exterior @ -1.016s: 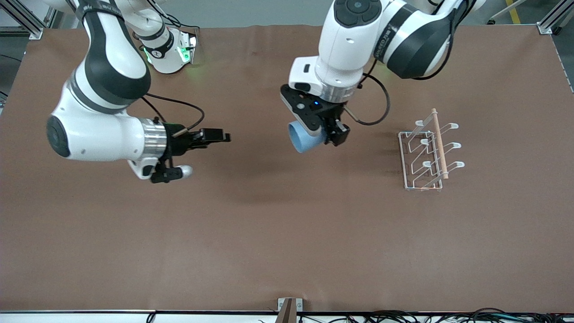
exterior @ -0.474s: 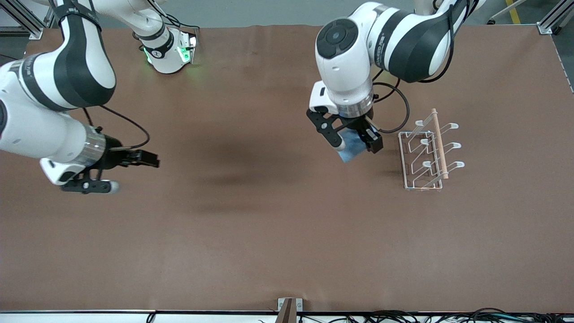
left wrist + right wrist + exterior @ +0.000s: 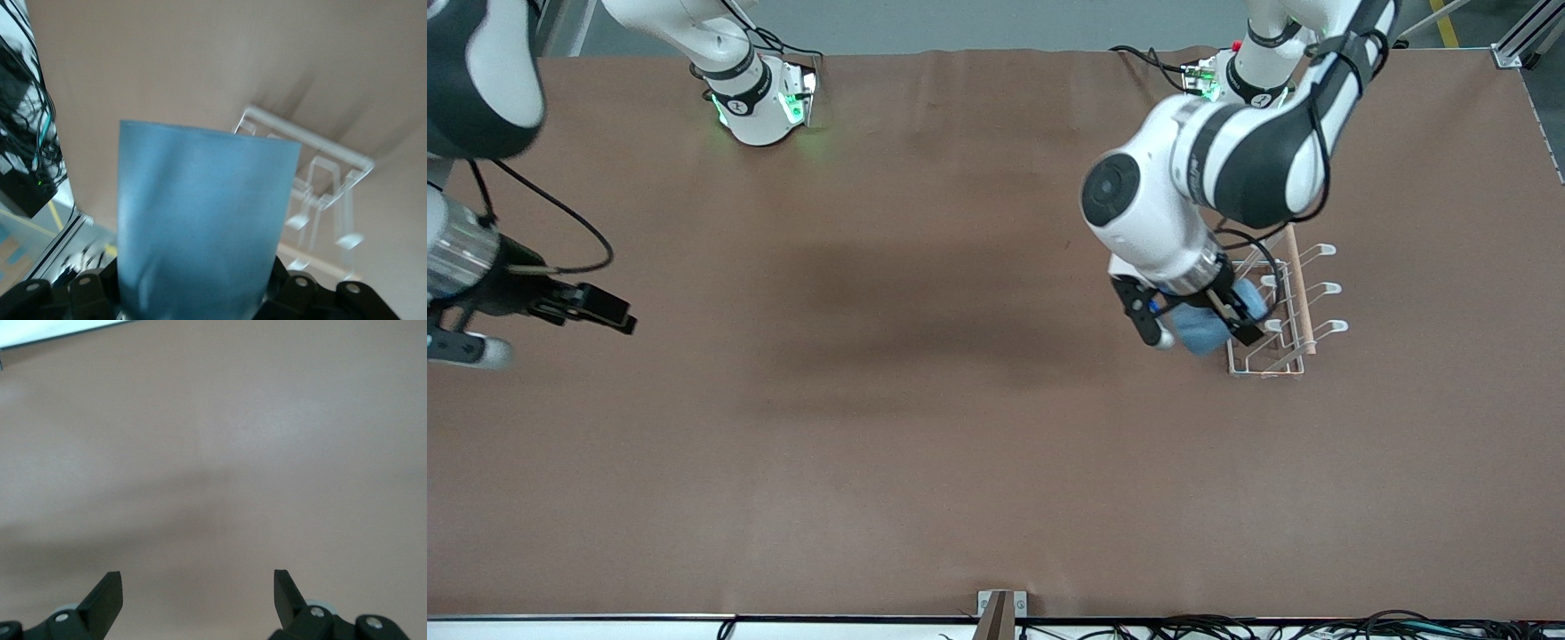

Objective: Hang cup on cup holder
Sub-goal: 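Lower the cup with the left gripper onto a holder hook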

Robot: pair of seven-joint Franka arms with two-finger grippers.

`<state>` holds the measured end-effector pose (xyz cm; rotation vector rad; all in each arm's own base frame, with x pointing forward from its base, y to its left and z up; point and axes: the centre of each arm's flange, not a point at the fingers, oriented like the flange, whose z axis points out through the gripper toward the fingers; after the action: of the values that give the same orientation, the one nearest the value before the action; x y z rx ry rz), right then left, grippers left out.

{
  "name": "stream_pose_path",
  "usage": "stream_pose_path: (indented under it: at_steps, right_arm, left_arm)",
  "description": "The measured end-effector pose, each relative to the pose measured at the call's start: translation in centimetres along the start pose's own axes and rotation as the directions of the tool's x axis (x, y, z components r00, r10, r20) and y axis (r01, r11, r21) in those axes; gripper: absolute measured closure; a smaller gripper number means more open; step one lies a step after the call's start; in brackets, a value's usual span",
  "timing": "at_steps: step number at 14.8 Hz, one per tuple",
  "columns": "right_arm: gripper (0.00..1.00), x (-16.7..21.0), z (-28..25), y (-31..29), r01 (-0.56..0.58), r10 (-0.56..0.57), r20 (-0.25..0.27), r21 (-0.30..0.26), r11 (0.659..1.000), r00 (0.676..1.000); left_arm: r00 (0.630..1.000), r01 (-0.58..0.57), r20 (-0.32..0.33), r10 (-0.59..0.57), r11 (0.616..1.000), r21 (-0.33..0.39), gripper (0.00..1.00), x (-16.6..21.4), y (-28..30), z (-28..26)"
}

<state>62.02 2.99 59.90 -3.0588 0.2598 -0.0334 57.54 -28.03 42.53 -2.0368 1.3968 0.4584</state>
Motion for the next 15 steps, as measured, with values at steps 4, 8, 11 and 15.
stream_pose_path:
  at_steps: [4,8,11,15]
  right_arm:
    - [0.0,-0.9,-5.3,3.5,-0.031,0.031,-0.009,-0.023,0.999,0.999]
    - [0.0,-1.4,-8.1,6.2,-0.01,0.009,-0.035,-0.028,1.0,0.999]
    - [0.0,-2.6,-9.1,6.6,0.007,-0.007,-0.02,-0.027,1.0,1.0]
    - [0.0,-3.3,-8.9,7.2,0.014,-0.013,0.016,-0.023,1.0,1.0]
  left_arm:
    - [0.986,-0.127,0.107,0.126,0.992,-0.002,0.26,-2.6,-3.0,5.1]
    - [0.947,-0.255,0.202,0.25,0.967,-0.002,0.26,-2.9,-2.7,7.9]
    - [0.907,-0.33,0.28,0.316,0.944,0.002,0.26,-1.6,-0.4,10.3]
    - [0.871,-0.385,0.328,0.365,0.923,-0.005,0.26,-0.6,1.8,11.8]
